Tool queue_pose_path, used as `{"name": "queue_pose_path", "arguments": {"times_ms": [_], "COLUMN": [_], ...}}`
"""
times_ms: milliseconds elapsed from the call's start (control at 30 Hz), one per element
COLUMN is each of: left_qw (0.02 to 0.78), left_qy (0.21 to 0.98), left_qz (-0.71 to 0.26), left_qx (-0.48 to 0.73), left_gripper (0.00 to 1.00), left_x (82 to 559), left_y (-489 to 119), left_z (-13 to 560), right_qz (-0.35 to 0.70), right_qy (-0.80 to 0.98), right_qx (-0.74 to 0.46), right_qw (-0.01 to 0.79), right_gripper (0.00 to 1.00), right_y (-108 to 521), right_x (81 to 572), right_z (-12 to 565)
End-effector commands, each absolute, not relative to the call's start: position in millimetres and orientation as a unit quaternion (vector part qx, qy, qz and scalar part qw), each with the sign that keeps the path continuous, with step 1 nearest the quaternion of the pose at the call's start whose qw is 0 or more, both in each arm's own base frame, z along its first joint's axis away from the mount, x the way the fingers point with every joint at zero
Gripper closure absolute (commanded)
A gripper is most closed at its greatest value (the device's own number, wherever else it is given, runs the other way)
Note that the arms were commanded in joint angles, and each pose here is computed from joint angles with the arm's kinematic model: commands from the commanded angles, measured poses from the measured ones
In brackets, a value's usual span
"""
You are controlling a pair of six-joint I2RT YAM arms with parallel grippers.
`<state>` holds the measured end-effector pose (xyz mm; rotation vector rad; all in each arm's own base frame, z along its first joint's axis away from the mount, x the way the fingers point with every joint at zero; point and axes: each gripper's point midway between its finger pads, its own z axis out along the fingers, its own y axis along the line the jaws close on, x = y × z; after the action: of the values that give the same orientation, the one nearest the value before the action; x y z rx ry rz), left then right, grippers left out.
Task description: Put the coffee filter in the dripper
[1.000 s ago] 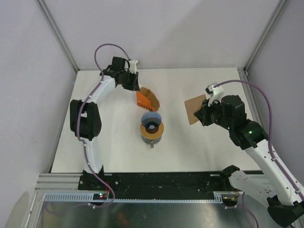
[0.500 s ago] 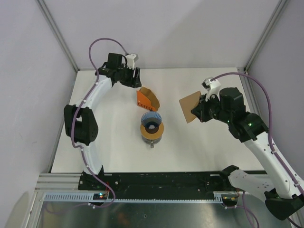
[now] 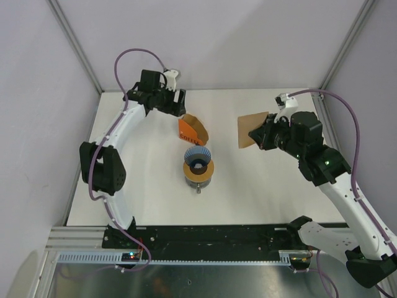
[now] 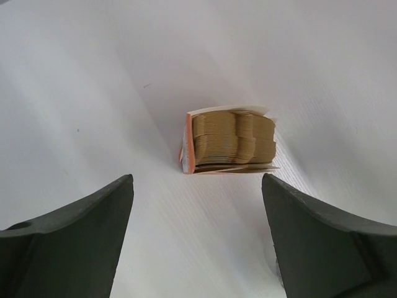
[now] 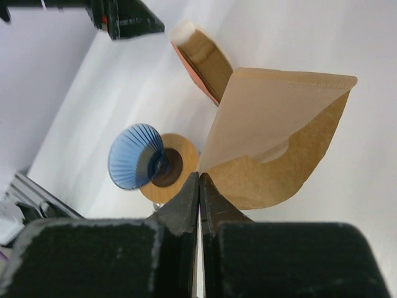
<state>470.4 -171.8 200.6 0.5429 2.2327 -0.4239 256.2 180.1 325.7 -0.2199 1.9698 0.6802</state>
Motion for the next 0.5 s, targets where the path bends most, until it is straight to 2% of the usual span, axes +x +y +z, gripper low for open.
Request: {"name": "queue_pose_path", "arguments": {"times_ms": [0,467], "left_qw": [0.454,0.535], "left_qy": [0.844,0.777], "left_qz": [-0.156,-0.122], "left_qx": [0.238,0.309], "left_gripper": [0.11,0.09], "left_x": [460,416], "left_y": [-181,-226], "left_z": [255,326], "right_qz": [0.325,0.371], "right_qy": [0.763,0.714], "right_qx": [-0.028,0.108], "right_qw": [0.558,0.584], "right_gripper": [1.00,1.00], "right_y": [183,177], "right_x": [272,301], "right_z": [379,402]}}
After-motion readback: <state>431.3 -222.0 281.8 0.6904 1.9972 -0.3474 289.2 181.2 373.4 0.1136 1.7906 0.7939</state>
